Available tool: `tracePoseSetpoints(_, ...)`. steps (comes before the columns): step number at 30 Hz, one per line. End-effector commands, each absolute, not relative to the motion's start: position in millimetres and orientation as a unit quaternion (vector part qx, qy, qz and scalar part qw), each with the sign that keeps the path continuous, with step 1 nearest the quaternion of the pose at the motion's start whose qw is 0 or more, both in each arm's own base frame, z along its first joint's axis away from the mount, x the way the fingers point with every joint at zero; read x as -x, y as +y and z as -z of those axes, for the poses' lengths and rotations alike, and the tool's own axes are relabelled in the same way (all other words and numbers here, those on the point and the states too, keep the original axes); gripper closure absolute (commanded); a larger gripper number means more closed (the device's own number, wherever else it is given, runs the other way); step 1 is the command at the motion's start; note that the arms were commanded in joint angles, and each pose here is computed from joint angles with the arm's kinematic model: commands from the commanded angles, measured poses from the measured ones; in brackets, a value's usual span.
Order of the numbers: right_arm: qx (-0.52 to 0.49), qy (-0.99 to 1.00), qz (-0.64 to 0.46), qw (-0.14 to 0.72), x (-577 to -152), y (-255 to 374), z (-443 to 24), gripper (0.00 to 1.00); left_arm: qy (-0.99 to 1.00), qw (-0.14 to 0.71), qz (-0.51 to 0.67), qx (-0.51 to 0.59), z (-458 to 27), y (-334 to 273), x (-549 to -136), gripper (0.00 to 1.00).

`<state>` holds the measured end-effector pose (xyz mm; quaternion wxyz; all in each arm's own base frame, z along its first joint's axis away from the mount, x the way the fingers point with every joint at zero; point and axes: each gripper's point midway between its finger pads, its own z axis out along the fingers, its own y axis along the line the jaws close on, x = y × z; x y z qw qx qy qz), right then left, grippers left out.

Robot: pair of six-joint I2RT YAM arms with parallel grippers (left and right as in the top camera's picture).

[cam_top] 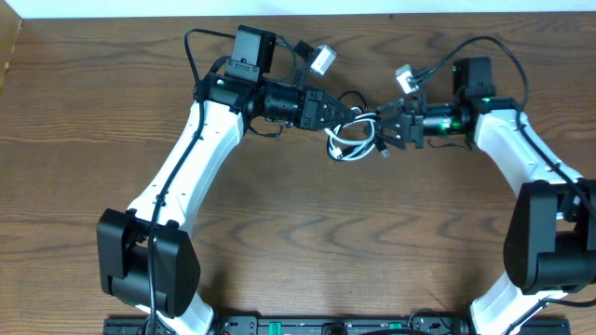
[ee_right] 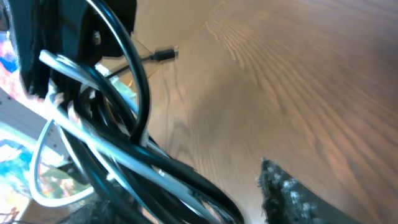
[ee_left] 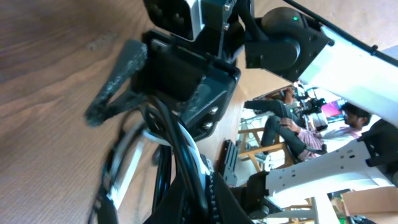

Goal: Untangle cables

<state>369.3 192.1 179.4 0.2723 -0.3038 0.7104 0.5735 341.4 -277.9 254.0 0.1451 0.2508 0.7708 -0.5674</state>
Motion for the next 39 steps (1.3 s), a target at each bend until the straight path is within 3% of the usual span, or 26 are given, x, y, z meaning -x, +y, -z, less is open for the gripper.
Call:
tracePoseSetpoints(1,0.280,0.721,-0.586,0.243,-372,209,-184,0.56,0.756,0.136,0.587,-0.256,-262,-280,-336,0.93)
tracePoseSetpoints(5,0.216,0.780,-0.540,0.232,-394,206,-169,0.90,0.764,0.142,0.576,-0.253,-258,-279,-340,0.93)
tracePoseSetpoints(7,0.188,0.801,-0.520,0.231,-402,199,-163,0.98,0.778,0.150,0.558,-0.248,-252,-277,-345,0.93)
tracePoseSetpoints(11,0.143,0.830,-0.489,0.228,-410,184,-157,0.99,0.822,0.173,0.494,-0.226,-231,-268,-362,0.93)
tracePoseSetpoints(18,0.036,0.914,-0.330,0.234,-411,148,-149,0.99,0.925,0.183,0.291,-0.163,-173,-226,-383,0.93)
tracePoseSetpoints(26,0.000,0.937,-0.165,0.309,-400,142,-180,0.99,0.940,0.191,0.218,-0.182,-160,-243,-372,0.92)
tracePoseSetpoints(31,0.021,0.938,-0.163,0.305,-392,150,-181,0.99,0.951,0.203,0.187,-0.142,-159,-235,-381,0.54)
tracePoseSetpoints(32,0.058,0.936,-0.173,0.302,-388,156,-181,0.99,0.951,0.209,0.188,-0.132,-160,-231,-386,0.41)
tracePoseSetpoints(33,0.076,0.934,-0.179,0.300,-386,160,-182,0.99,0.951,0.212,0.189,-0.123,-161,-227,-390,0.34)
tracePoseSetpoints(39,0.160,0.916,-0.232,0.285,-371,180,-186,0.99,0.947,0.225,0.218,-0.078,-168,-205,-411,0.24)
